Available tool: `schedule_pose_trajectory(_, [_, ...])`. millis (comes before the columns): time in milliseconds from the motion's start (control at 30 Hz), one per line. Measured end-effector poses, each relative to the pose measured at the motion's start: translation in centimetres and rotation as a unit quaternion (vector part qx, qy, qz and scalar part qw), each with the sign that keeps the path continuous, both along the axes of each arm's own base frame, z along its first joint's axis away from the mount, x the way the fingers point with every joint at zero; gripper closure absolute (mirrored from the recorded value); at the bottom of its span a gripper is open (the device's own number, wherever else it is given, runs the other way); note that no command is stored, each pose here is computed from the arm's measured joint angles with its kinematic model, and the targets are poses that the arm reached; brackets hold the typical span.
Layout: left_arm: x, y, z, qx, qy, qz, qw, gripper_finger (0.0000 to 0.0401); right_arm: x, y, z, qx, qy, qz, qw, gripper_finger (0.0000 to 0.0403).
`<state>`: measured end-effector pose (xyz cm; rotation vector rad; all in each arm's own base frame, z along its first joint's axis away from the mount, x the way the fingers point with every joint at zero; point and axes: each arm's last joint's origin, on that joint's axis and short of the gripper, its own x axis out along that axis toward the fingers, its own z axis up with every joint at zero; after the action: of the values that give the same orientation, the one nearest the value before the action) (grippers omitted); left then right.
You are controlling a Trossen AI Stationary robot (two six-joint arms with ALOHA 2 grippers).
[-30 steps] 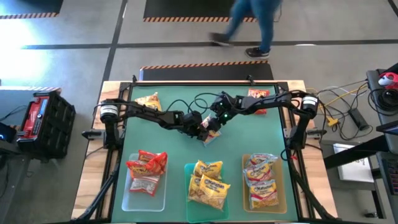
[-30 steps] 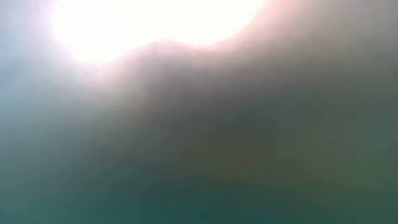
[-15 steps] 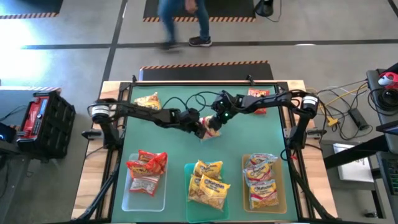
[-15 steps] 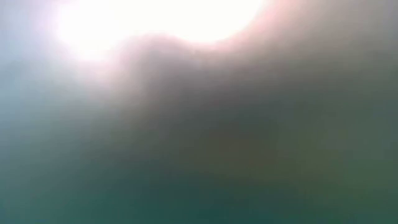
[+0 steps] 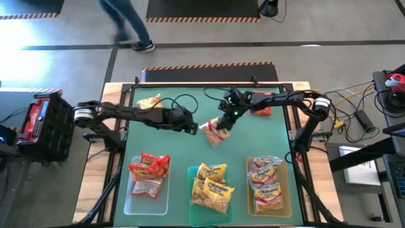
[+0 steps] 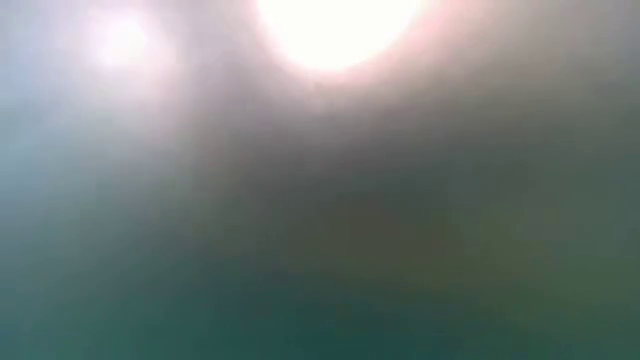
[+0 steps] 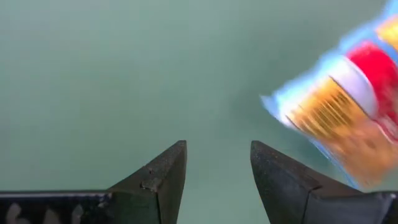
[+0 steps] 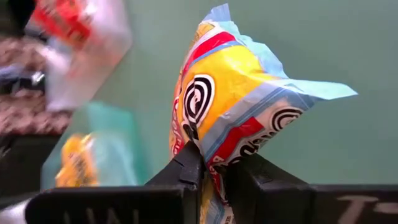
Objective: Sort Maruchan noodles
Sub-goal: Put the blue noodle pack into the yellow bin
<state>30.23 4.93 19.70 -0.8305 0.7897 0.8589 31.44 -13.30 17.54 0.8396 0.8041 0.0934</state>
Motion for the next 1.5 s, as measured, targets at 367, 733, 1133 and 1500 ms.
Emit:
schedule_pose_trajectory(367, [0.1, 0.2, -0.3, 0.010, -0.015, 0.074, 0.997, 0.0239, -1.5, 2.5, 2.6, 0.040, -0.015, 0.091, 0.995, 0.0366])
schedule_pose_trajectory(733, [0.2, -0.8, -0.6, 0.021, 0.004, 0.039, 0.999, 0.0239, -6.3, 8.9, 9.0, -0.019, 0.046, 0.091, 0.995, 0.0367])
schedule_pose_trajectory(1133, [0.5, -3.8, -0.6, 0.019, 0.002, -0.007, 1.000, 0.0239, -10.1, 20.6, 12.1, 0.035, 0.090, 0.164, 0.982, 0.0367])
schedule_pose_trajectory(1500, [0.5, -6.3, -0.6, 0.015, -0.002, -0.039, 0.999, 0.0239, -12.6, 28.3, 8.3, -0.009, 0.264, 0.240, 0.934, 0.0367])
